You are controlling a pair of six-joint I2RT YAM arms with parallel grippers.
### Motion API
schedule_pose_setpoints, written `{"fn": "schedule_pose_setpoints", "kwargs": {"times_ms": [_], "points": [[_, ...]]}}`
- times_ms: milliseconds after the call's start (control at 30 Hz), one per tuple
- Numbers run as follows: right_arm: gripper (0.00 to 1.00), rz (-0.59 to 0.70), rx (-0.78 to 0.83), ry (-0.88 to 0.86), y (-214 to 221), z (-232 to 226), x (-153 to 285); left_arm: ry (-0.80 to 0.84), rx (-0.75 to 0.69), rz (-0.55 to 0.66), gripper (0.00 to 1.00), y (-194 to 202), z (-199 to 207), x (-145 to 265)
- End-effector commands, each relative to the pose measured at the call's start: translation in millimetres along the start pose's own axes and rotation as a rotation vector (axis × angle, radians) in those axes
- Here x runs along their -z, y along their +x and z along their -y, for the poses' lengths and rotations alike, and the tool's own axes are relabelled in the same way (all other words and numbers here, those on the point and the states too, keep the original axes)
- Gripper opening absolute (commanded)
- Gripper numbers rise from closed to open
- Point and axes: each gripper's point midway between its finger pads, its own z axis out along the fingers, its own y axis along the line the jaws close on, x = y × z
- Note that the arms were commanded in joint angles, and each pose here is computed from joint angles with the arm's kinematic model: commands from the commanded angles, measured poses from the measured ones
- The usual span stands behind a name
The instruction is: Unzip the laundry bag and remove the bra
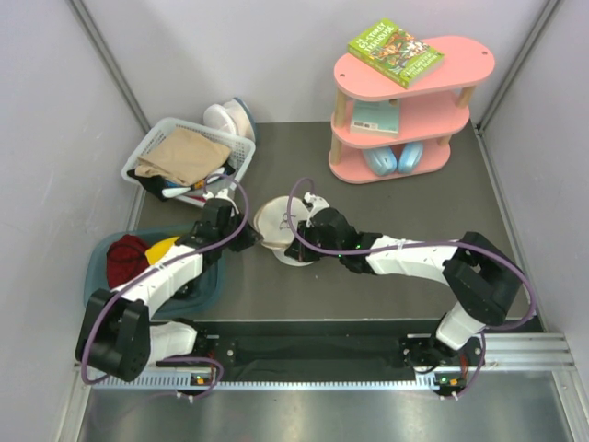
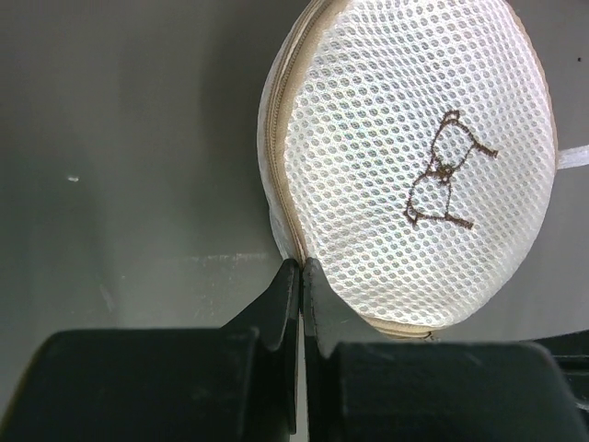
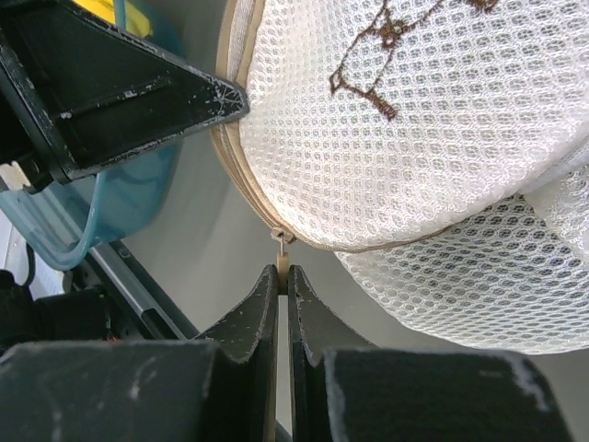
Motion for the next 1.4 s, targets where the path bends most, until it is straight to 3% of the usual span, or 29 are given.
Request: {"fn": "schedule_pose_setpoints", "kwargs": {"times_ms": [0,233,300,333,433,567,800,1167,1200,1233,1333,1367], "points": [[0.00,0.049,0.028,-0.005,-16.4,-3.7,8.1,-0.012,-0.029,0.050,0.00,-20.9,3.9,-4.4],[0.00,-0.016,0.039,-0.094,-7.1,-30.4,-3.8,-0.016,-0.078,0.072,0.01,-51.1,19.7,-25.1],[0.00,-0.018,0.046,-0.109,-7.3,-41.3,-8.0,-0.019,-0.081,0.039,0.13,-50.8,23.0,-27.7],[0.00,-0.021,0.048,-0.107,-6.6,-42.8,-9.8,-0.007,-0.083,0.044,0.35,-55.1,28.5,-26.2],[0.00,-0.018,0.045,-0.115,-8.1,-49.8,-15.6,0.015,-0.067,0.053,0.64,-53.3,31.7,-18.4],[0.00,-0.018,0.039,-0.117,-9.8,-52.4,-21.8,0.002,-0.049,0.042,0.71,-38.6,21.1,-6.2],[0.00,-0.008,0.044,-0.123,-15.9,-58.0,-26.1,0.045,0.020,0.019,0.69,-8.3,12.2,15.8],[0.00,-0.018,0.045,-0.120,-11.7,-56.6,-25.6,0.090,0.043,0.017,0.63,-10.4,20.6,2.6],[0.00,-0.017,0.044,-0.117,-11.6,-55.9,-25.4,0.103,0.044,0.013,0.58,-10.5,23.3,1.5],[0.00,-0.017,0.046,-0.115,-11.6,-55.4,-24.6,0.107,0.048,0.011,0.44,-10.7,24.4,-0.2],[0.00,-0.019,0.050,-0.105,-11.0,-53.2,-24.0,0.104,0.047,0.012,0.22,-13.2,25.2,-3.9],[0.00,-0.020,0.054,-0.102,-10.5,-52.2,-23.6,0.102,0.044,0.014,0.10,-14.1,25.2,-3.7]]}}
